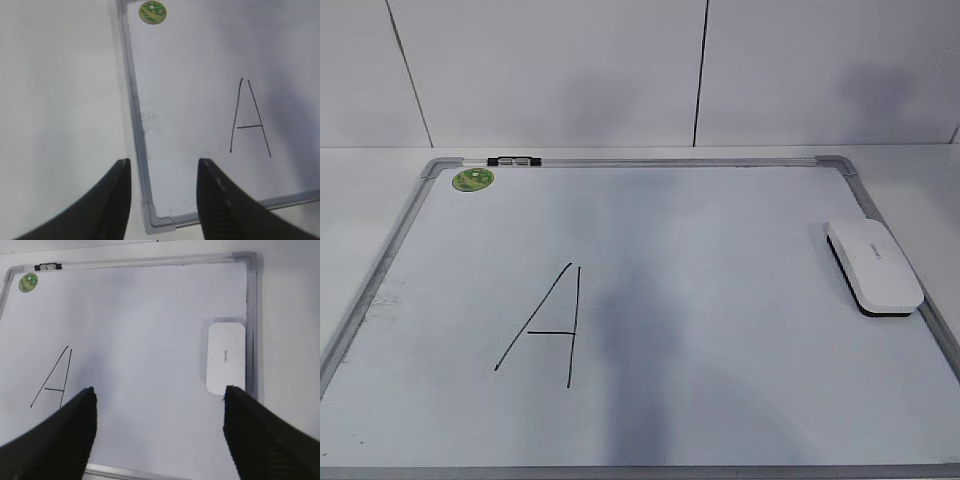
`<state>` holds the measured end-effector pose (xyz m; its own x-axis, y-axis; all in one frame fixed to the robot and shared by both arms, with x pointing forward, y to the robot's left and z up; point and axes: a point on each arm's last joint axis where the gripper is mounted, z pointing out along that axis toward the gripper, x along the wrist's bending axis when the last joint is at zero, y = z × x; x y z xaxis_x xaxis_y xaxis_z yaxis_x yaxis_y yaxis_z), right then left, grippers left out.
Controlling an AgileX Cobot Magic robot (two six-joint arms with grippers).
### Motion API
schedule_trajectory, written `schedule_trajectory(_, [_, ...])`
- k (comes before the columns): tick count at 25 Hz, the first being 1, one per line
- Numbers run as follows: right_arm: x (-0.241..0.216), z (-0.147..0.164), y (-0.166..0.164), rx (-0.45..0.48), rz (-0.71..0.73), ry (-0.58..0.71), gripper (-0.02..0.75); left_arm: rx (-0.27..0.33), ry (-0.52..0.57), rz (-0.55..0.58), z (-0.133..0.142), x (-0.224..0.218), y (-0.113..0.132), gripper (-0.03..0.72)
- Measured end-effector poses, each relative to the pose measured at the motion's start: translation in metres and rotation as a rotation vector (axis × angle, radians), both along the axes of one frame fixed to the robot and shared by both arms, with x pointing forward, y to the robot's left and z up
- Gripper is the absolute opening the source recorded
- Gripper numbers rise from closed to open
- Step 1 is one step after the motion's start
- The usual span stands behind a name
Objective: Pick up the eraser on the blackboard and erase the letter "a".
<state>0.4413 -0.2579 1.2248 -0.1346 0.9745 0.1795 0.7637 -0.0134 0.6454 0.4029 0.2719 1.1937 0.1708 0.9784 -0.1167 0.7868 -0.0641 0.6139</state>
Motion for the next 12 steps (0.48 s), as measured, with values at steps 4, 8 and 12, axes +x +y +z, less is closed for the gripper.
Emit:
schedule_trajectory(4, [-0.036, -0.016, -0.004, 0.006, 0.004, 0.015, 0.595, 0.03, -0.072, -0.003, 0.006, -0.03, 0.002, 0.329])
schedule_trajectory(8, [-0.07, -0.035, -0.009, 0.01, 0.0, 0.023, 0.595, 0.015, -0.173, 0.012, 0.018, -0.063, 0.007, 0.329])
schedule_trajectory(12, [-0.103, -0.049, -0.013, 0.023, 0.0, 0.0, 0.595, -0.03, -0.272, 0.011, 0.027, -0.1, 0.012, 0.329])
